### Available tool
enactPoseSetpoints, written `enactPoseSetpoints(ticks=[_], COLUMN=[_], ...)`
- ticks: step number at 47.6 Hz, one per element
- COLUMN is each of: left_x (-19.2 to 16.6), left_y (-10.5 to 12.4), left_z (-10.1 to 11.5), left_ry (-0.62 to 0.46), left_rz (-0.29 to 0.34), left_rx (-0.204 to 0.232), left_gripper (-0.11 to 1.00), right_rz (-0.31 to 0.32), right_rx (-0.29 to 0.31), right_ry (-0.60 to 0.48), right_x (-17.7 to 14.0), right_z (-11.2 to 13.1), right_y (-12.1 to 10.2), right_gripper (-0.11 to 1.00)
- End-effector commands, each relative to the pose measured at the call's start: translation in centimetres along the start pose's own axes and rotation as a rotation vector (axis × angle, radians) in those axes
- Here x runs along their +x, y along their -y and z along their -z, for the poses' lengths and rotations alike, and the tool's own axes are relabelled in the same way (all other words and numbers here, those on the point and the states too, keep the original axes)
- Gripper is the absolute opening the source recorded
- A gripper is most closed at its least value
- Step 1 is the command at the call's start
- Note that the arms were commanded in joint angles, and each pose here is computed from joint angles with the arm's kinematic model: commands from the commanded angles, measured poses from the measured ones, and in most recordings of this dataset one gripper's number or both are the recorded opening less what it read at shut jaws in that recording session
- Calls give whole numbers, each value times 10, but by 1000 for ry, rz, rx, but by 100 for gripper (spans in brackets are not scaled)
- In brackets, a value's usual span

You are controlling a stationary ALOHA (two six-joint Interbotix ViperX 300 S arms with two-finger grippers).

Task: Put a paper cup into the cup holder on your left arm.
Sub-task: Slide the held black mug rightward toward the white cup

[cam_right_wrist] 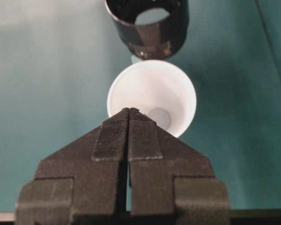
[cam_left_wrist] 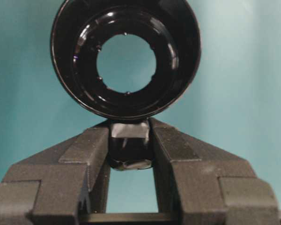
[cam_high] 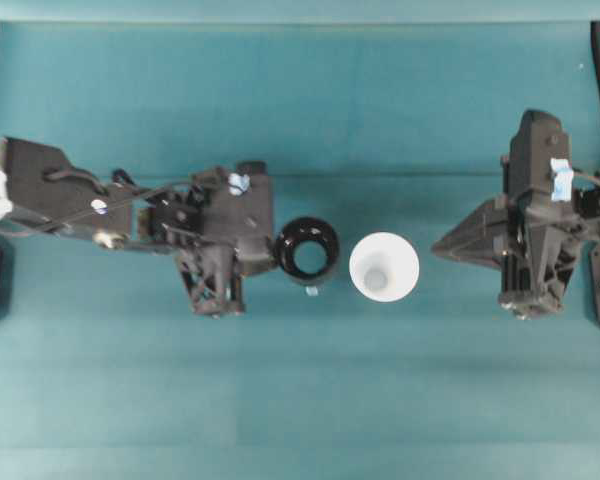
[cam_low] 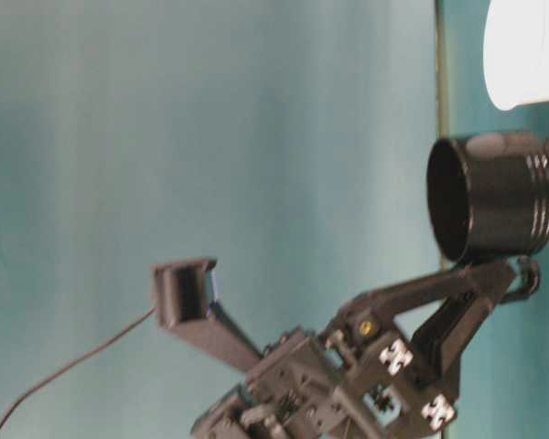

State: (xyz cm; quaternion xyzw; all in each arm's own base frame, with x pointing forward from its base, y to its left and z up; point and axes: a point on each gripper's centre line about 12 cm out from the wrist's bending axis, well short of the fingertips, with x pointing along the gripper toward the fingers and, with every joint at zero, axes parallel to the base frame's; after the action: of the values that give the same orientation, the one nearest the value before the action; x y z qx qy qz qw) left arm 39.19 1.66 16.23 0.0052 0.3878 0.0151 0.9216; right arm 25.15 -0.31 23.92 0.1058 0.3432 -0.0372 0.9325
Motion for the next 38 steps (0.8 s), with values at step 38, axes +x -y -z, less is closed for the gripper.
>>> enactPoseSetpoints(ticks=[38], left_x=[25], left_y=[0], left_z=[12], left_ry=[-55], left_rz=[0], left_rx=[-7], left_gripper=[29], right_rz=[19], right_rx=[18], right_ry=[-11], right_x=[1], right_z=[9], right_y=[7], right_gripper=[-2])
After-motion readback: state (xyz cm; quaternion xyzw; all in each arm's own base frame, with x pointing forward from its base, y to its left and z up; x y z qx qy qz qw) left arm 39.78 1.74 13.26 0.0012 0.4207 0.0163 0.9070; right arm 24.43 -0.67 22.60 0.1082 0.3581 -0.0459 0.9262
